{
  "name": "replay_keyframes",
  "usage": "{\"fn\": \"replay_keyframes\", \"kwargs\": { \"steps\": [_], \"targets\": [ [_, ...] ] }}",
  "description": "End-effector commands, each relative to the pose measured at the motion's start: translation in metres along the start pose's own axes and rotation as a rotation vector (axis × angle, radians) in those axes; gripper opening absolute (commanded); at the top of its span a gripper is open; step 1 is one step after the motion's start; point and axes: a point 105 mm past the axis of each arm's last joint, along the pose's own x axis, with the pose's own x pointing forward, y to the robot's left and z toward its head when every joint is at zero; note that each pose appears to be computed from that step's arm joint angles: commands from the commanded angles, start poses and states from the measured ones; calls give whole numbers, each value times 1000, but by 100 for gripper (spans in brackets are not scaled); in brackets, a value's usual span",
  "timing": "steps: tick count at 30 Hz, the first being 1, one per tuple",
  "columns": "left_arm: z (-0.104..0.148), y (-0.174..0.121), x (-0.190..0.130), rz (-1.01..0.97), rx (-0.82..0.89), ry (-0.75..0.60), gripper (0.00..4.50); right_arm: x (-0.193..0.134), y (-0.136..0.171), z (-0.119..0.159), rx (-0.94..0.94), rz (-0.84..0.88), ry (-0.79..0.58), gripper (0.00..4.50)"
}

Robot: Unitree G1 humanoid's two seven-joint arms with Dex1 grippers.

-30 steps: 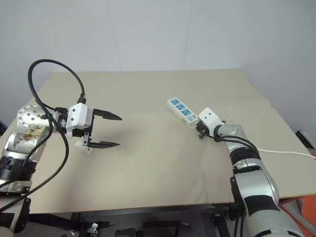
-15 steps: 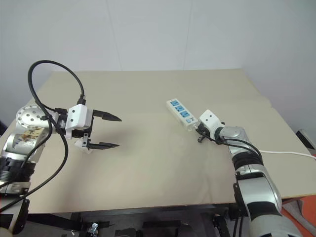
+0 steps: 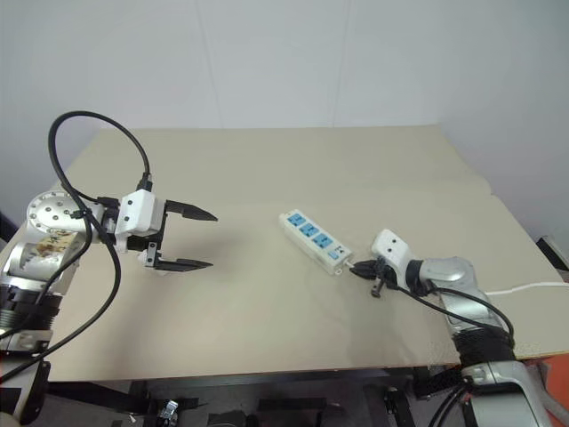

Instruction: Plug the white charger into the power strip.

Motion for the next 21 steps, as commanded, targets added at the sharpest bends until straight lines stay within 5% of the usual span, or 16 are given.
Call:
{"fn": "replay_keyframes", "kwargs": {
  "steps": [1,11,21],
  "targets": [
    [8,5,-3,12,29,-14,450,-6,-7,18,-47,-30,-68,99],
    [7,0,-6,35,-7,-31,450,-27,-5,24,46,-72,-187,448],
    [10,-6,-3,70,-53,-73,450,-15,2,39,241,-260,-421,448]
  ]
}}
